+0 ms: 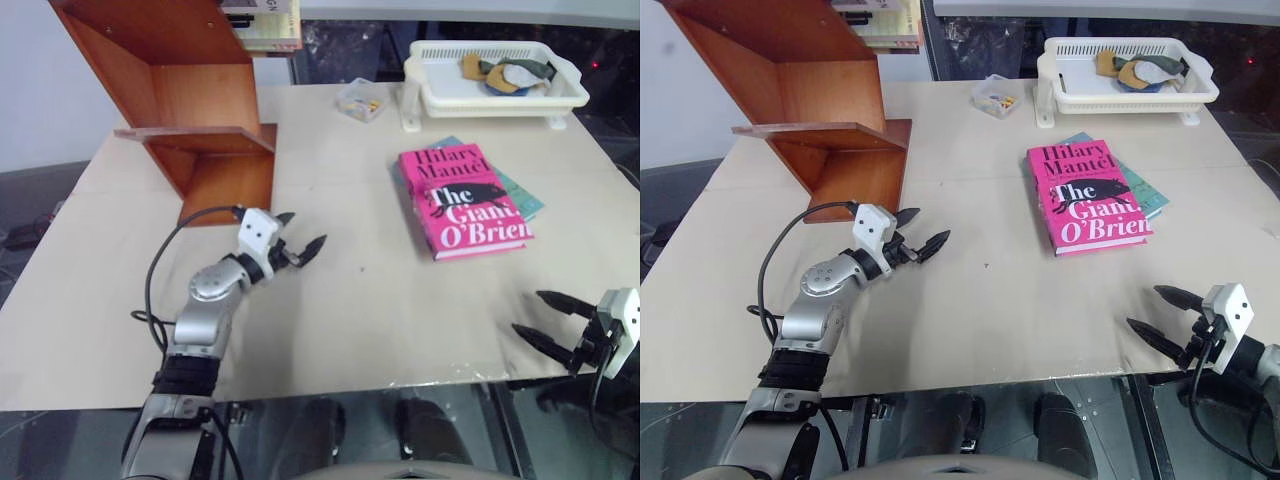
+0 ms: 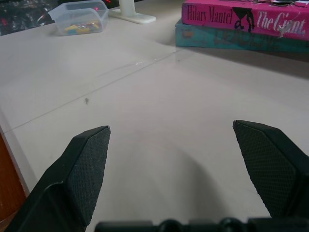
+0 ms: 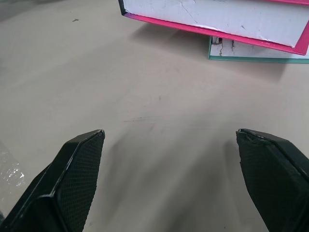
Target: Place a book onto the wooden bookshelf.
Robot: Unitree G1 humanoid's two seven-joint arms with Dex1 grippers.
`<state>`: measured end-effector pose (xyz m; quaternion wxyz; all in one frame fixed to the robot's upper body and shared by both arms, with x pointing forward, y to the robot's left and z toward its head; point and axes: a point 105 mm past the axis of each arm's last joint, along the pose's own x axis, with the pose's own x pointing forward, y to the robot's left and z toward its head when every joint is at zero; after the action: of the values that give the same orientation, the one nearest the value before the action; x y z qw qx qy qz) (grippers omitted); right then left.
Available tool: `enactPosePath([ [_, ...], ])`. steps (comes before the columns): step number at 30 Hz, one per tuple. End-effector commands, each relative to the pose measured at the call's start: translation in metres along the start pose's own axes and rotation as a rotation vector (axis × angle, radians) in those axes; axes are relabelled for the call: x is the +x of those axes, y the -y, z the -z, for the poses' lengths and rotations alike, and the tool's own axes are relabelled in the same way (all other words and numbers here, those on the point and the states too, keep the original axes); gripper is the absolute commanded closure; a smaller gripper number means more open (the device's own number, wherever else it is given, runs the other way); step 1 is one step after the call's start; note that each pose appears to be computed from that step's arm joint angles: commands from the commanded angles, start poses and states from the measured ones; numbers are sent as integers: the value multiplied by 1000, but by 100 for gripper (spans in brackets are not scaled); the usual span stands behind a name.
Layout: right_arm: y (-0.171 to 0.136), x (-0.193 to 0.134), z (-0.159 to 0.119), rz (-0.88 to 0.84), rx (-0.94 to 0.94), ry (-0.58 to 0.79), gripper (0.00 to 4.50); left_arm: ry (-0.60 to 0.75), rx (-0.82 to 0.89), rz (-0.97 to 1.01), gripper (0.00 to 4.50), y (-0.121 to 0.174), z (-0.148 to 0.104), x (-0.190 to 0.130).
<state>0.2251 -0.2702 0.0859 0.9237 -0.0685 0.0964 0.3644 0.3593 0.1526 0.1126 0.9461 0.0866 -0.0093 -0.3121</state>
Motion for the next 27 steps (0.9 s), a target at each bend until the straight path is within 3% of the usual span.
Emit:
enactPosePath([
  [1, 1, -1, -8, -5, -30, 20, 3, 56, 21, 7, 1, 1, -16, 0],
  [27, 2, 6, -13, -11, -44, 53, 3, 59, 36, 32, 1, -3, -20, -1],
])
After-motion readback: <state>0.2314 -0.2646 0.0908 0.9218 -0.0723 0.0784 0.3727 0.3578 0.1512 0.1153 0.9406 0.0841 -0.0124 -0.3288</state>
